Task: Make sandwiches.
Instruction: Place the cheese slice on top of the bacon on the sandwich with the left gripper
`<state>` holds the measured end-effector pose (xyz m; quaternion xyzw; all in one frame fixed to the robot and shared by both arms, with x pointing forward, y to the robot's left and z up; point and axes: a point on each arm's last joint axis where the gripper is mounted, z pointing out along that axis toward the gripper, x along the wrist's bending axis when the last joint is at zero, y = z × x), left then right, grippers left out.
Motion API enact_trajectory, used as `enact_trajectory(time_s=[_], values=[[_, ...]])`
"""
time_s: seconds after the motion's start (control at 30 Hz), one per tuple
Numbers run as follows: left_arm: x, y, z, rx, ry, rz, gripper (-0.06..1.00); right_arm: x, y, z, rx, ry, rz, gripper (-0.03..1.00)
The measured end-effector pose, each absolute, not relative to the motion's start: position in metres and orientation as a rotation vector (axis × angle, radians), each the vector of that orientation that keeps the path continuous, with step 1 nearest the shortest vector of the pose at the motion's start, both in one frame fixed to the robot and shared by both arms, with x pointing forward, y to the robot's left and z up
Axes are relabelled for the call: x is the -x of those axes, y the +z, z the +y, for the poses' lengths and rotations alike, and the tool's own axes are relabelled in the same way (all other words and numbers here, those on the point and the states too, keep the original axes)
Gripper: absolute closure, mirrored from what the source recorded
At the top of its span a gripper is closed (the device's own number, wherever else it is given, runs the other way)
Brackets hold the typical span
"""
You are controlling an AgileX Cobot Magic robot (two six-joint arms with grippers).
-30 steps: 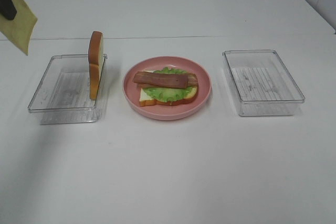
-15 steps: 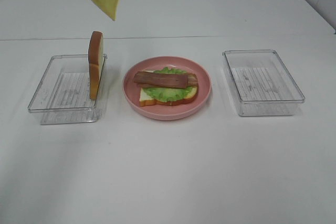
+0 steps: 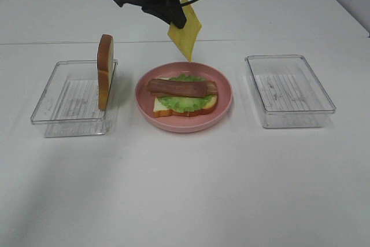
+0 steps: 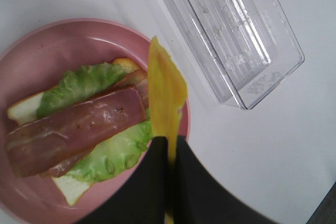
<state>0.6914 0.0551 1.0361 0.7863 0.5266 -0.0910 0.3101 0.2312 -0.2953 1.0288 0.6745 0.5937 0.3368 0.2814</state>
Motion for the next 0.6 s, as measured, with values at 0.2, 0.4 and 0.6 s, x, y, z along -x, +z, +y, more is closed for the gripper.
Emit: enact_trajectory(time_s=[0.2, 0.4, 0.6], values=[[-0.698, 1.001, 0.041, -2.088, -0.336, 1.391, 0.94, -0.231, 1.029, -0.295, -1.807, 0.903, 1.591, 0.04], [-0.700, 0.983, 0.037, -2.098, -0.377, 1.409, 0.94, -0.231, 1.029, -0.295, -1.807, 0.903, 1.591, 0.04], [-0.699, 0.973, 0.034, -2.105, -0.401, 1.415, 0.94, -0.231, 1.029, -0.295, -1.807, 0.903, 1.591, 0.04]])
